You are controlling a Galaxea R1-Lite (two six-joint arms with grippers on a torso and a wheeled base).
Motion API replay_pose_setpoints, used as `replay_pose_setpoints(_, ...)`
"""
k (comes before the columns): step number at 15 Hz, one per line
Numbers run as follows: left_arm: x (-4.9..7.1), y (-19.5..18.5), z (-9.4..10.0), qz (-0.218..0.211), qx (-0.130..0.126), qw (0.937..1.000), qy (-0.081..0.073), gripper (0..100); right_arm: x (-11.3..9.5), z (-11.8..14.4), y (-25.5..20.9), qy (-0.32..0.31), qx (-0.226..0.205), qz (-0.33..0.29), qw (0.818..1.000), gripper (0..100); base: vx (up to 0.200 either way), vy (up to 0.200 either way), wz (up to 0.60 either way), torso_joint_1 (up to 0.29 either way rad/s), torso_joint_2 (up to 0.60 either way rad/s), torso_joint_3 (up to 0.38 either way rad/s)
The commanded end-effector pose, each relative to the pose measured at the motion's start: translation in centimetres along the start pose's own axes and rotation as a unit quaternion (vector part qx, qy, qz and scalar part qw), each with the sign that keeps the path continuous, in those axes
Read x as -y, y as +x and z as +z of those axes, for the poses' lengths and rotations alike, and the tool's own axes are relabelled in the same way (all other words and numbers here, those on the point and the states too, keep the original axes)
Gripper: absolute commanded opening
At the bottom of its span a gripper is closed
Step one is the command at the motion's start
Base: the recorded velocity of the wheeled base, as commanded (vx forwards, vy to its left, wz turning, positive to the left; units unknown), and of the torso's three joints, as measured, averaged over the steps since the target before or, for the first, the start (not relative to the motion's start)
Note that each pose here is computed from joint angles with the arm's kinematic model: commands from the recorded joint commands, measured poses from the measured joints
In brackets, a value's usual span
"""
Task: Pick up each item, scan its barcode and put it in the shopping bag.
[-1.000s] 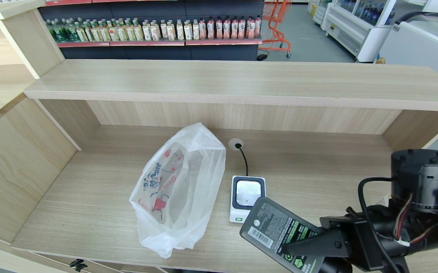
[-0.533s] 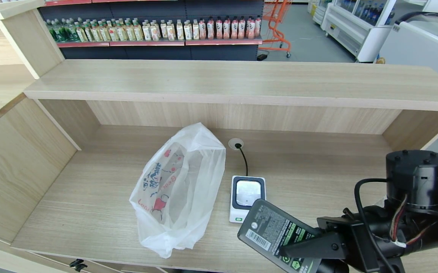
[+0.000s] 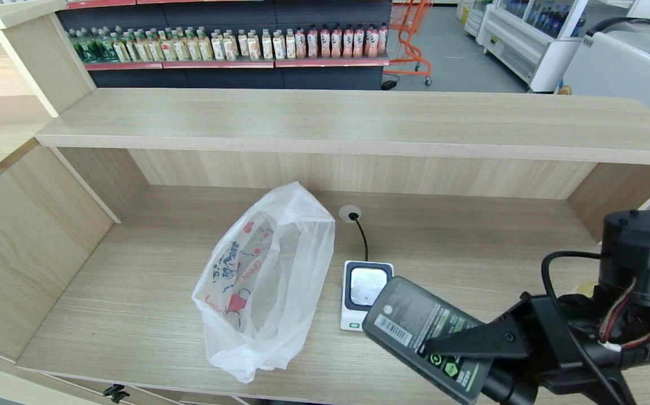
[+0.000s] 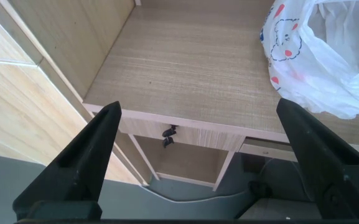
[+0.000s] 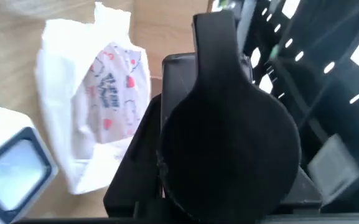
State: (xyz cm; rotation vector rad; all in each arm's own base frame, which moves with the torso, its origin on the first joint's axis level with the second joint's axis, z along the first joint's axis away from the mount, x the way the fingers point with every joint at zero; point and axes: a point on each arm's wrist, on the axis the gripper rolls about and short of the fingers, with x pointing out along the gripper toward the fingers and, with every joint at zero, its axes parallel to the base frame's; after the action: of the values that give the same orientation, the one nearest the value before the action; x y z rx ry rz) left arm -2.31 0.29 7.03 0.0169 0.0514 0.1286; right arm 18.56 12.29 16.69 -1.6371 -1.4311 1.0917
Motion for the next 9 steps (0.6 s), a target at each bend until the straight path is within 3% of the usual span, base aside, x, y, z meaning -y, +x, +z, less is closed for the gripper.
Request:
replay_pose_setpoints(1, 0.0, 0.0, 0.0, 0.000, 0.000, 1.0000, 0.000, 100, 2.5, -0.3, -4.2, 0.187, -0.147, 0.004, 0.971, 0, 0.000, 0.000, 0.00, 0.000, 0.00, 0.000)
replay_pose_setpoints(2, 0.0, 0.0, 0.0, 0.001, 0.000, 1.0000, 0.000, 100, 3.8, 0.0, -5.9, 0.252, -0.198, -0.019, 0.947, 0, 0.000, 0.000, 0.00, 0.000, 0.00, 0.000)
replay_pose_setpoints(4, 0.0, 0.0, 0.0, 0.001, 0.000, 1.0000, 0.000, 100, 3.4, 0.5, -8.7, 0.391, -0.264, -0.041, 0.881, 0, 0.000, 0.000, 0.00, 0.000, 0.00, 0.000)
replay_pose_setpoints(5, 0.0, 0.0, 0.0, 0.000, 0.000, 1.0000, 0.000, 100, 3.7, -0.1, -9.0, 0.492, -0.275, -0.071, 0.823, 0, 0.000, 0.000, 0.00, 0.000, 0.00, 0.000)
replay_pose_setpoints(7, 0.0, 0.0, 0.0, 0.000, 0.000, 1.0000, 0.000, 100, 4.0, -1.3, -8.3, 0.678, -0.329, -0.158, 0.637, 0, 0.000, 0.000, 0.00, 0.000, 0.00, 0.000)
replay_pose_setpoints(8, 0.0, 0.0, 0.0, 0.000, 0.000, 1.0000, 0.000, 100, 3.8, -1.5, -7.3, 0.728, -0.336, -0.181, 0.570, 0, 0.000, 0.000, 0.00, 0.000, 0.00, 0.000)
replay_pose_setpoints(9, 0.0, 0.0, 0.0, 0.000, 0.000, 1.0000, 0.000, 100, 3.6, -2.5, -4.2, 0.824, -0.329, -0.236, 0.396, 0, 0.000, 0.000, 0.00, 0.000, 0.00, 0.000)
